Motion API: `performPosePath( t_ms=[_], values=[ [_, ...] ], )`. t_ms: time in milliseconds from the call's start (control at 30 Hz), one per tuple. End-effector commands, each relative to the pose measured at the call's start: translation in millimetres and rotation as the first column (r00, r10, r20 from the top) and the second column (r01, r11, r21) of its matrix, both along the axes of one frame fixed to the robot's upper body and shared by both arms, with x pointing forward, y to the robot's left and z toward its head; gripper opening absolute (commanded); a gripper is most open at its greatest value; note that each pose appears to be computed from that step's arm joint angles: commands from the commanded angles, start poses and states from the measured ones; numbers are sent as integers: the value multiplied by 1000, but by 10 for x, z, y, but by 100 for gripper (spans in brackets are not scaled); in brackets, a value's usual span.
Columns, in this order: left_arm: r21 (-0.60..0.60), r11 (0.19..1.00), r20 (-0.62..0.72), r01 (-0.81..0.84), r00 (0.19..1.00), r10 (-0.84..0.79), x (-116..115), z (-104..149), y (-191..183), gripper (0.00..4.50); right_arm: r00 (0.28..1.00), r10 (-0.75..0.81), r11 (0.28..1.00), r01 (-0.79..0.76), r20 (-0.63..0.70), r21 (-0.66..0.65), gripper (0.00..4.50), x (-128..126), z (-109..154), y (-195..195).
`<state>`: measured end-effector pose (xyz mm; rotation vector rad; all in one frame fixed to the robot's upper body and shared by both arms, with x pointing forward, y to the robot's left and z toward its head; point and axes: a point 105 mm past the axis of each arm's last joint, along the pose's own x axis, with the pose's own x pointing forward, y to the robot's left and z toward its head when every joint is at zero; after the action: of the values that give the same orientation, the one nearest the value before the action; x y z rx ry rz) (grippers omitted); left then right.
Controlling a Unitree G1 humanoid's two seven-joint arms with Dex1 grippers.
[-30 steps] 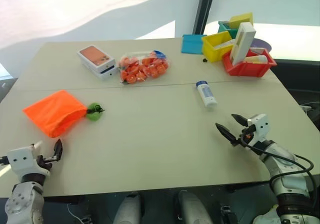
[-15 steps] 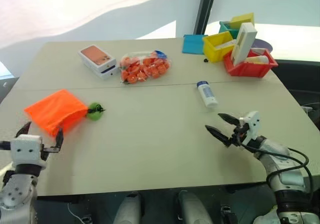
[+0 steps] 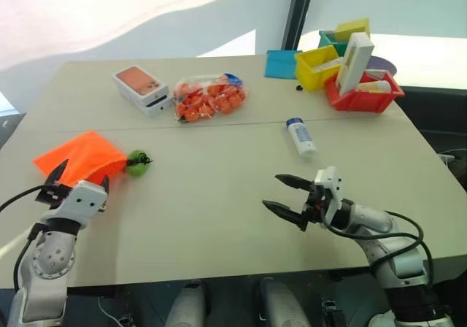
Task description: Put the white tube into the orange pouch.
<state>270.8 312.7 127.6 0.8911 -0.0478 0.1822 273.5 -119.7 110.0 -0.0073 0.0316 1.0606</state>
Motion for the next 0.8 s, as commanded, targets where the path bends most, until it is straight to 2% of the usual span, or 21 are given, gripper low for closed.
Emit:
performPosePath(
  t_ms=[33,400,500,567,733,800],
  values=[
    [29,998,5,-58,998,58,59,84,96,443,997,48,999,-49,52,21,441,-54,155,172],
    [-14,982,-41,-186,982,185,257,25,327,443,996,61,997,-63,71,33,441,-48,242,307],
    [-35,981,-33,-190,982,189,280,38,338,355,996,55,998,-58,73,32,450,-57,242,314],
    [-40,981,-28,-190,982,189,291,47,335,264,996,51,998,-53,75,30,450,-61,235,310],
    [-64,981,-22,-182,983,181,307,57,312,3,996,40,999,-42,79,26,450,-53,236,300],
    [-77,981,-14,-180,984,179,315,75,296,3,996,38,999,-40,81,24,450,-48,236,297]
  ],
)
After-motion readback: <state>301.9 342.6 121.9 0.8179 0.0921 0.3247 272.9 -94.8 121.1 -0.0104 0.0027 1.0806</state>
